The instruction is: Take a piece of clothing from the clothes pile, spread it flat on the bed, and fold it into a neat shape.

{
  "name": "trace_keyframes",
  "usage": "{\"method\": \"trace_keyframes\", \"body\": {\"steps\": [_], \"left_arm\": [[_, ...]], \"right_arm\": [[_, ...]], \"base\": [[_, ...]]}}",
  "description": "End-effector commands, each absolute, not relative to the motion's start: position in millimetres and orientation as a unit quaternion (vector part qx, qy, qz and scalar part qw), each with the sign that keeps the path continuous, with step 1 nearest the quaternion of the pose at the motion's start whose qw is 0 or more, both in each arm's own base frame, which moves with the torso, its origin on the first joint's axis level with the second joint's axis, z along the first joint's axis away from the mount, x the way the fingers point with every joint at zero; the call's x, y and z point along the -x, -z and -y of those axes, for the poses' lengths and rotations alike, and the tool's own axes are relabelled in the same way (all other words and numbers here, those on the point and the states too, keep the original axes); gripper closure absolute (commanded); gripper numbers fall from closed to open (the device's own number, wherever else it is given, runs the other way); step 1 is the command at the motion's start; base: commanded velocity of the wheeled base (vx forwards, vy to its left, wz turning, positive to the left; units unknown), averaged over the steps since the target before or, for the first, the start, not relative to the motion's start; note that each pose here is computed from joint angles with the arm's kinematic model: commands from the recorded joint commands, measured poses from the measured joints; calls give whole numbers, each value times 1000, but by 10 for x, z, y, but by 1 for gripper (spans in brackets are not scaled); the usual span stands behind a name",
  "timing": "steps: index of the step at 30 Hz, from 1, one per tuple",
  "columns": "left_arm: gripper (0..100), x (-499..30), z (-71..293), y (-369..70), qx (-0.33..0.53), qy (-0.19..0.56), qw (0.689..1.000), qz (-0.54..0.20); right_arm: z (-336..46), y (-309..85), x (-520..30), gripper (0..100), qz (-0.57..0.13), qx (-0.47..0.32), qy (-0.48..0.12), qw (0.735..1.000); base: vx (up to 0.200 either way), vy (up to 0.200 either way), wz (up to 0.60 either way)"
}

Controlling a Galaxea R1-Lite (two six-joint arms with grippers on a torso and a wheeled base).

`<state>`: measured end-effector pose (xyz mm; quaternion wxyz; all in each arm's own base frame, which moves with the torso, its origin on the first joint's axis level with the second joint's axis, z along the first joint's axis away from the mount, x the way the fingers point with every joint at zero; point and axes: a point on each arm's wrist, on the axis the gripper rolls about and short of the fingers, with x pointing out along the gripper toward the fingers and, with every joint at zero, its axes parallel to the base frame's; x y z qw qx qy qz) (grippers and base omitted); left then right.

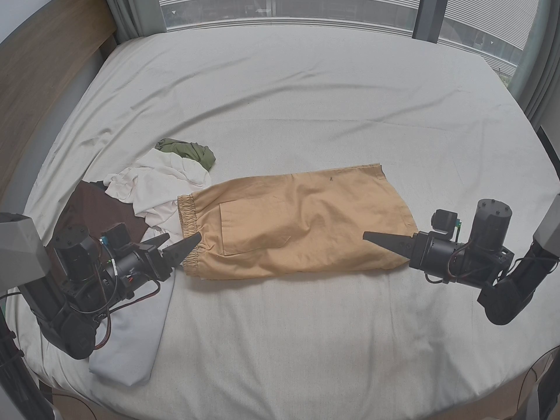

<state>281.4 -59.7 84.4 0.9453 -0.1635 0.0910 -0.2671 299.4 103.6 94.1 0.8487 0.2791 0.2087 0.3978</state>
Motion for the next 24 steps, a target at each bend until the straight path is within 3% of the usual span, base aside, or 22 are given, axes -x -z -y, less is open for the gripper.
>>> {"method": "trace_keyframes", "body": {"steps": [1, 15, 24], "left_arm": [[0, -2781, 599, -747, 147, 266, 946, -108], [0, -2793, 593, -678, 144, 265, 946, -119], [0, -2818, 584, -643, 146, 262, 946, -123]], "right_arm": [[-1070, -695, -3054, 0, -243, -283, -388, 843], [-1122, -348, -3124, 0, -289, -288, -372, 834], [-1243, -160, -3272, 0, -290, -284, -346, 846]], "base": [[0, 0, 0], [0, 0, 0], [0, 0, 0]]}}
